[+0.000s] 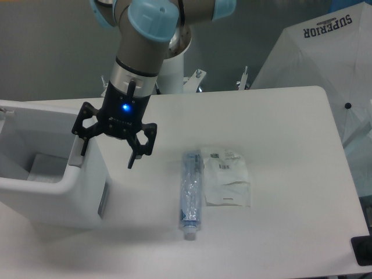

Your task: Open the trash can

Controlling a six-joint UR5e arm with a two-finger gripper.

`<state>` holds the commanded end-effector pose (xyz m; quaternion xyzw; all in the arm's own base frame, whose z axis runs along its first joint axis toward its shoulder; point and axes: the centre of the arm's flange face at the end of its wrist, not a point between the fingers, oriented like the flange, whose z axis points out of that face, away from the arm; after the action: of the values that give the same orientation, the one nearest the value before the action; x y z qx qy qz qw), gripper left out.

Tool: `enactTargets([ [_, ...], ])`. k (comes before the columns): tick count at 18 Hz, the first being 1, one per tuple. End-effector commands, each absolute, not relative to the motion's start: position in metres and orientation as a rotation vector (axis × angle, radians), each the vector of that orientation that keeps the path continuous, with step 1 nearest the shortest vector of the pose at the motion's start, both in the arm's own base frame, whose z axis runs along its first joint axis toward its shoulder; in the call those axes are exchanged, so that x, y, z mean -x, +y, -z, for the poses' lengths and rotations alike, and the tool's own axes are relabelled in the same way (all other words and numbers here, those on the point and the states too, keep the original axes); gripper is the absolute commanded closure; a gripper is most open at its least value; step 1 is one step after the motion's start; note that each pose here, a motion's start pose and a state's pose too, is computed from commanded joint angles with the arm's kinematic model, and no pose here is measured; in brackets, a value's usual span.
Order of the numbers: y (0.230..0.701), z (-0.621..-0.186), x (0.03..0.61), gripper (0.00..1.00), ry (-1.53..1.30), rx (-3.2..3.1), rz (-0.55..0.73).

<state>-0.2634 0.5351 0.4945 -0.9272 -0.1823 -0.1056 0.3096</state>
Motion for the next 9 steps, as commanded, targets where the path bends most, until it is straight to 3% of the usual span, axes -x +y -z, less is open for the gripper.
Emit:
enactTargets([
  [5, 0.484, -0.500, 0.348, 0.00, -0.620, 2.398, 0.171],
  [9, 0.444, -0.491, 0.412, 0.00, -0.543, 2.397, 0.021],
])
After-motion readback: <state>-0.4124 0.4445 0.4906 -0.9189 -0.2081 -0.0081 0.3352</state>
